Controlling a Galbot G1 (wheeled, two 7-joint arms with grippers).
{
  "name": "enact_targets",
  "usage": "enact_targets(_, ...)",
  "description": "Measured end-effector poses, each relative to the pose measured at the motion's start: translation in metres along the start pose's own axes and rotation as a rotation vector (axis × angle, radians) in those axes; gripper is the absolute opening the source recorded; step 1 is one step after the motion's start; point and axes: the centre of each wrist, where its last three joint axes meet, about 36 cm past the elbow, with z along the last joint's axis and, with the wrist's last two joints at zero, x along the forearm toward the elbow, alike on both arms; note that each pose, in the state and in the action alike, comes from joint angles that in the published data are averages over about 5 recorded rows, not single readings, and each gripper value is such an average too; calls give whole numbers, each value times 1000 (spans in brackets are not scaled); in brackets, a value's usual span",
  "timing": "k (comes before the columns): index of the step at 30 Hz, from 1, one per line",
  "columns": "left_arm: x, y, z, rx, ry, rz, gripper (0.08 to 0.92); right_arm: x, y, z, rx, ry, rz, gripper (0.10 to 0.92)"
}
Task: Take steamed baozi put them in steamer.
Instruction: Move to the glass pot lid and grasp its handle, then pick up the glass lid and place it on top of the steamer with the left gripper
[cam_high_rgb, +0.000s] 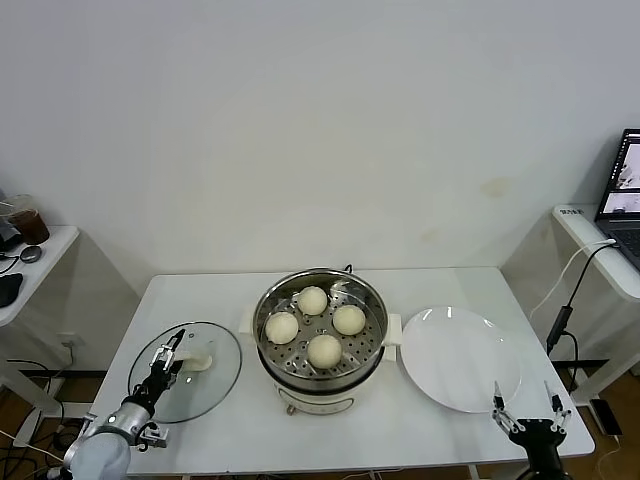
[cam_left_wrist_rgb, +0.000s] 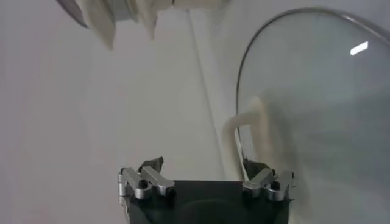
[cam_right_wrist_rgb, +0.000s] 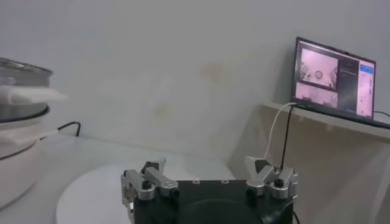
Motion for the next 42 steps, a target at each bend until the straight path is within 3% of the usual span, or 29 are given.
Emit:
enact_targets(5, -9, -2, 5, -2, 10, 9, 766, 1, 1, 1, 2, 3, -3, 823)
enact_targets(17, -14, -12, 9, 31, 27, 43, 420, 1, 9, 4, 4, 5, -27, 823)
enact_targets(25, -12, -12, 12, 65, 35, 17, 206, 1, 12, 6, 9, 7, -45, 823)
enact_targets(35, 9, 16, 13, 93, 74, -64, 180, 3, 17, 4, 23, 7, -88, 823)
enact_targets(42, 34, 64, 9, 111, 137, -127, 180, 2, 21, 4, 36, 1, -124, 823)
